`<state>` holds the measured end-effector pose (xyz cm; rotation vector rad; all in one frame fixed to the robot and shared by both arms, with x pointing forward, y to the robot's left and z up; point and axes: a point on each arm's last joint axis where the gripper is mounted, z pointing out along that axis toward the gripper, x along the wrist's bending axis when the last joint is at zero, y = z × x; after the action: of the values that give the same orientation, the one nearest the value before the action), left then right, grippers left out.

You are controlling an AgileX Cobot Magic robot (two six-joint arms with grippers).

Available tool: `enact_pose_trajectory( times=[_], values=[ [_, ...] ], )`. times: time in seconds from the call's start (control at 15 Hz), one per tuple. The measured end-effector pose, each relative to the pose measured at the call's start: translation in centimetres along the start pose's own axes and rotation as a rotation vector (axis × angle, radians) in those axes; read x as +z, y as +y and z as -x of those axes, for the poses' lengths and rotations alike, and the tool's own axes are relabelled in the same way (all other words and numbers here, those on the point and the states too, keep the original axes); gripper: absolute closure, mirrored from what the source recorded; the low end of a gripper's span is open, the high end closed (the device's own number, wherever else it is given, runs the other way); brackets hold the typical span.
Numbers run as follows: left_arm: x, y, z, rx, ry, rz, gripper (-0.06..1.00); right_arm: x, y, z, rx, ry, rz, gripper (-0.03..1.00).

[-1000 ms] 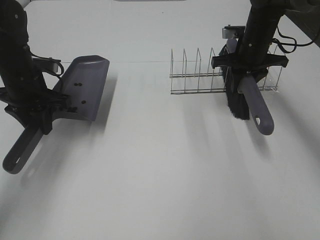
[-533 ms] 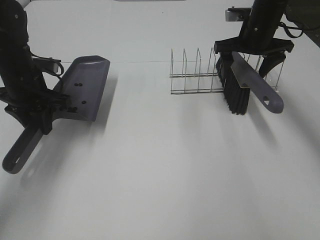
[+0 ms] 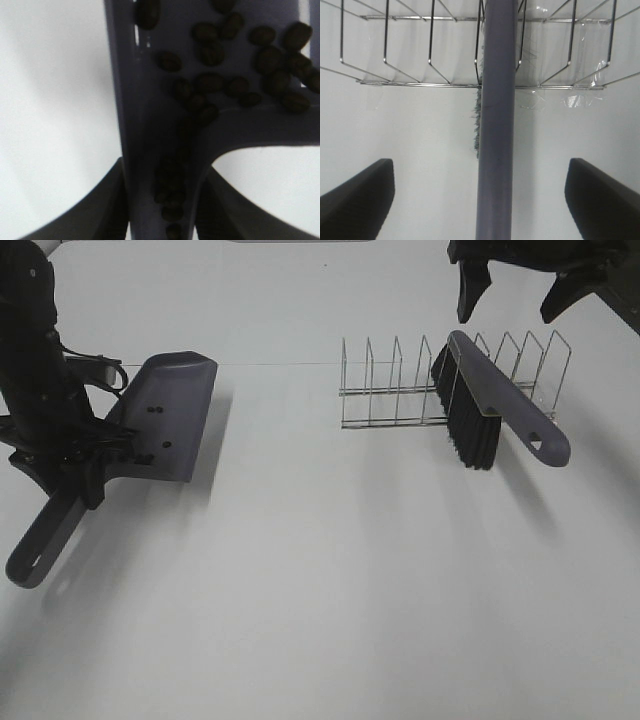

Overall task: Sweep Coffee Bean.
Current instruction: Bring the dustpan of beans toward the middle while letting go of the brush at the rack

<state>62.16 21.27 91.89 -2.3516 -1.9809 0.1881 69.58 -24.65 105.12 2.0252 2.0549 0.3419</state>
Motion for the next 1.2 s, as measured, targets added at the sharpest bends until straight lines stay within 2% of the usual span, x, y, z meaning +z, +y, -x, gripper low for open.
enact_pose_trajectory(
  times=[0.2, 0.27, 0.4, 0.6, 0.87, 1.0, 1.2],
  values=[
    [0.0, -0.1, 0.0, -0.042, 0.000, -0.006, 0.61, -4.0, -0.4, 0.0, -0.017, 0.032, 0.071, 0.13],
    [0.0, -0.1, 0.0, -0.090, 0.000, -0.006, 0.61, -6.8, -1.5, 0.0, -0.036, 0.058, 0.105, 0.16],
    [0.0, -0.1, 0.0, -0.104, -0.002, -0.006, 0.61, -8.5, -3.3, 0.2, -0.067, 0.058, 0.102, 0.17],
    [0.0, 0.0, 0.2, -0.121, -0.025, 0.000, 0.61, -9.7, -7.0, 0.6, -0.085, 0.055, 0.058, 0.17],
    [1.1, 0.4, 0.2, -0.125, -0.028, -0.019, 0.61, -11.1, -13.2, 1.0, -0.069, 0.087, 0.139, 0.17],
    [3.3, 1.6, 0.1, -0.130, -0.025, -0.055, 0.61, -11.6, -16.8, 1.4, -0.066, 0.089, 0.152, 0.17],
    [4.3, 2.1, 0.1, -0.131, -0.025, -0.051, 0.61, -11.9, -19.5, 1.7, -0.066, 0.088, 0.149, 0.17]
  ],
)
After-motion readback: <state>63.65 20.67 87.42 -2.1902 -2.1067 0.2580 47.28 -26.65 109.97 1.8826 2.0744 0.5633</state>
